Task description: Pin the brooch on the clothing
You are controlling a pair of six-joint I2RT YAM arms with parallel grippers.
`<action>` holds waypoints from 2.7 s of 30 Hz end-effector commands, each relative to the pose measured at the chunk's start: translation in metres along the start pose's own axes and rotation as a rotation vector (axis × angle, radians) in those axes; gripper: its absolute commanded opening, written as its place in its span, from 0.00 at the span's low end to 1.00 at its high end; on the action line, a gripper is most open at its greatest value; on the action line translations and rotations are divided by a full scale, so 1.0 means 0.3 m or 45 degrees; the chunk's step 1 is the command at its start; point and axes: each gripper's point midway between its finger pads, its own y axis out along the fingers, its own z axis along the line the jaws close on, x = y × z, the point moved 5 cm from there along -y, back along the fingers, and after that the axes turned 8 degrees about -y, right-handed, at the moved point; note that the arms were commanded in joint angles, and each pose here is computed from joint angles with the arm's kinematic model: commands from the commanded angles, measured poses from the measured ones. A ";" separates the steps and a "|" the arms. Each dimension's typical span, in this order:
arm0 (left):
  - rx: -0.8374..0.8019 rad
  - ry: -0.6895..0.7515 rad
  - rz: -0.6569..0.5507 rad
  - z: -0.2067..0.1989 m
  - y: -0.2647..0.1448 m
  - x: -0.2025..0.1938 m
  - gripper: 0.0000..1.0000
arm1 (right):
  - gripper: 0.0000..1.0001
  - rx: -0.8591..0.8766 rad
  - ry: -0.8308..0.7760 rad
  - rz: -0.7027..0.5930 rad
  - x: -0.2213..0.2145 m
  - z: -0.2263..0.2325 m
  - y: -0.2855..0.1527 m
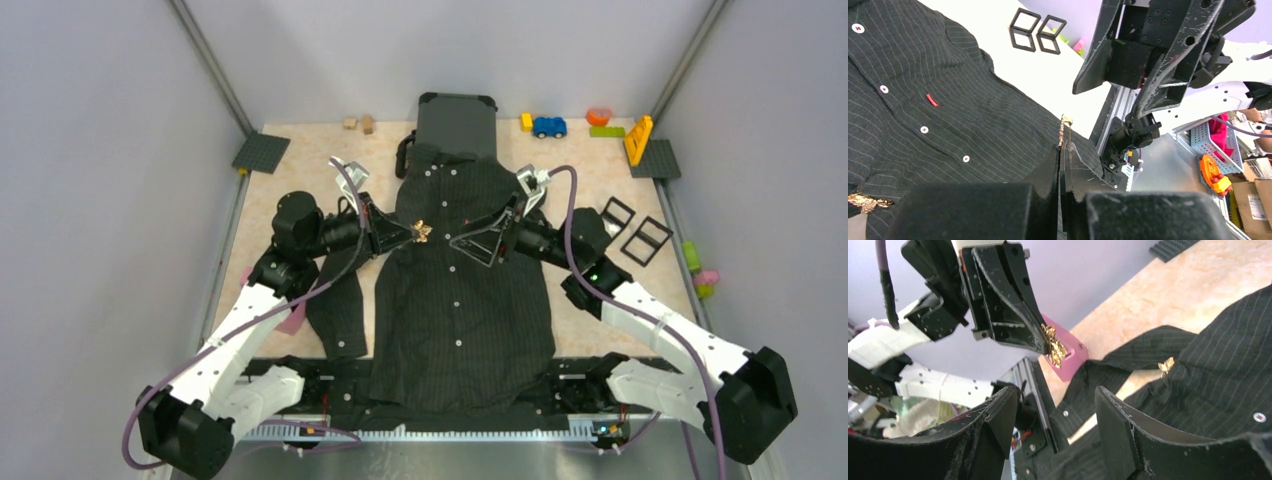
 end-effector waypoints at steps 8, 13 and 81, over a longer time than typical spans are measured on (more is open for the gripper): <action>-0.125 0.033 -0.052 -0.046 -0.004 0.027 0.00 | 0.56 0.135 0.060 -0.233 0.079 0.054 0.078; -0.140 0.029 -0.040 -0.047 -0.002 0.024 0.00 | 0.51 0.129 0.079 -0.186 0.056 0.043 0.114; 0.265 -0.008 -0.179 0.107 -0.042 0.065 0.00 | 0.58 -0.081 -0.117 -0.136 0.091 0.041 0.075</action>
